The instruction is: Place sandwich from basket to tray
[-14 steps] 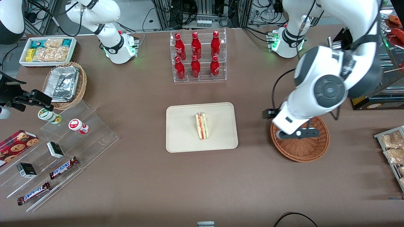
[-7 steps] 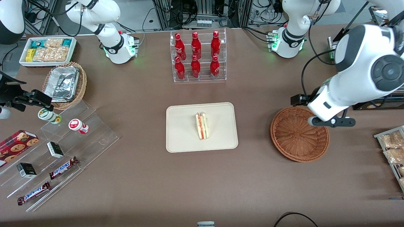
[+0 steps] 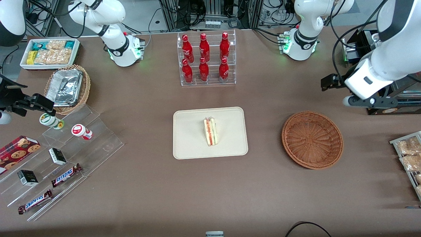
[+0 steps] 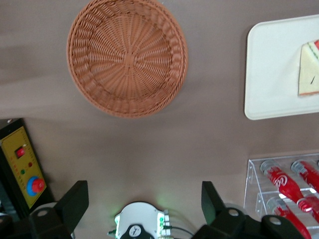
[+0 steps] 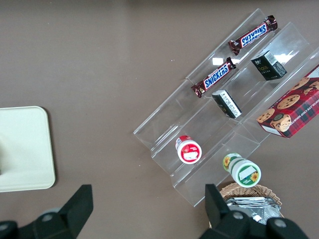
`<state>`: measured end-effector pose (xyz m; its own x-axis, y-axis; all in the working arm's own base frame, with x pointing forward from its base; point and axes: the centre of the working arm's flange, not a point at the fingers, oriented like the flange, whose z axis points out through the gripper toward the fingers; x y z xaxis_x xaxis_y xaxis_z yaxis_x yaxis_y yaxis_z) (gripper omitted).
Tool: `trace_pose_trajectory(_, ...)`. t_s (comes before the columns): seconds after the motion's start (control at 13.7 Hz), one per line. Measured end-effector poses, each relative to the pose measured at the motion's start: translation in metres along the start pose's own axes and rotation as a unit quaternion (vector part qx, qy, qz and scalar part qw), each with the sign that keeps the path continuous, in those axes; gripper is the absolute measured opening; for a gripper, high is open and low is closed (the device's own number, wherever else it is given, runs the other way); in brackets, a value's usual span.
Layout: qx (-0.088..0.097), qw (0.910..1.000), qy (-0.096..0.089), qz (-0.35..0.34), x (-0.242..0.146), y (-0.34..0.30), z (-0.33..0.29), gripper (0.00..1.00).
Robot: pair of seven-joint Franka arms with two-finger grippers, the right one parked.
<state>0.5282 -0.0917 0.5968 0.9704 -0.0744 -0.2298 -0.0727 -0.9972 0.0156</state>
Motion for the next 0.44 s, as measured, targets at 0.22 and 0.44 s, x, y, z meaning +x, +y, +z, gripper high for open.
trace_pose_trajectory(0.22,0.003,1.0000,0.004,-0.001,-0.014,-0.002,-0.010,1.00)
trace_pose_trajectory(0.44,0.002,0.9999,0.006,-0.011,-0.019,-0.012,-0.015,1.00)
